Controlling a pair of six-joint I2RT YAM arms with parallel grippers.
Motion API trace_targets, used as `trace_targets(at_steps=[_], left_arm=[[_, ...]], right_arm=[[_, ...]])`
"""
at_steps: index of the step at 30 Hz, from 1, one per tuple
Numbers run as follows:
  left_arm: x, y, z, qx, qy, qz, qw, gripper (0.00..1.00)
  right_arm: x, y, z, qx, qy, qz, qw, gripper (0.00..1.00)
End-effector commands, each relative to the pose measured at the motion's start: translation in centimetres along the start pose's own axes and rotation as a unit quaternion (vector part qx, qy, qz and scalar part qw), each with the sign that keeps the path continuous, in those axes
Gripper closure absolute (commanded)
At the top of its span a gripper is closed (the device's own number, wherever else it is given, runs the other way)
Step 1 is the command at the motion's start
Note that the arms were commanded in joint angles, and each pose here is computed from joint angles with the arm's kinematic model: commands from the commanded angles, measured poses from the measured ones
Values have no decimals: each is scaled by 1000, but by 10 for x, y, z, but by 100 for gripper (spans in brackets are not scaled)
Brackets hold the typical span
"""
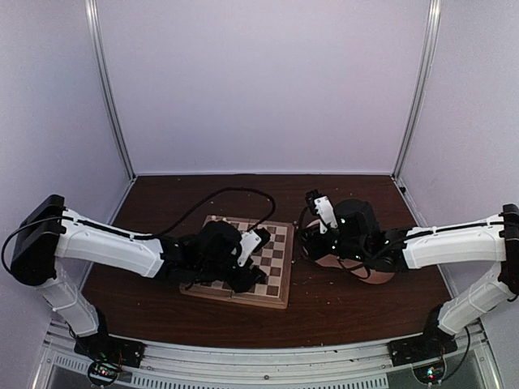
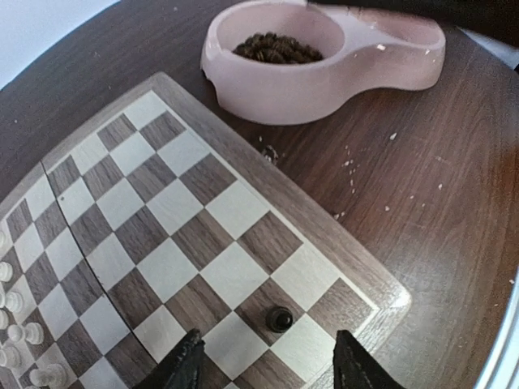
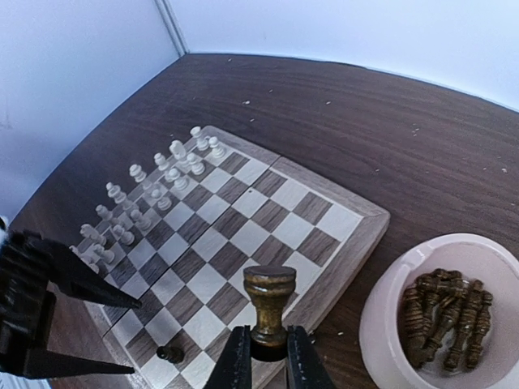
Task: Set up the chess pieces on the board
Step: Place the pawn at g7.
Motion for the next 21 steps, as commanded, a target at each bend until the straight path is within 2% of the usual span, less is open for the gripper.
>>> trace_targets(at_steps=[1,6,10,21], left_arm=[[4,30,-30,-70,2,0,998,44],[15,38,-58,-116,-6,-28,993,35],[21,40,-74,-146,-63,-70,985,30],[18,49,-84,-169,-132,-96,972,29]], right_arm=[[33,-1,10,36,103,-17,994,100],[49,-9,13,60,158,-32,985,100],[60,-14,13,69,174,-53,981,100],[88,-32,17,101,211,-100,967,100]])
Point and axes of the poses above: each gripper's point midway between its finger pads, its own z axis out along the fingers, its own x axis along the line the jaws close on, y = z × x, the point moved 4 cm from there along -z, back along the fingers, and after that the axes turned 10 degrees about z, right-handed, at the moved point
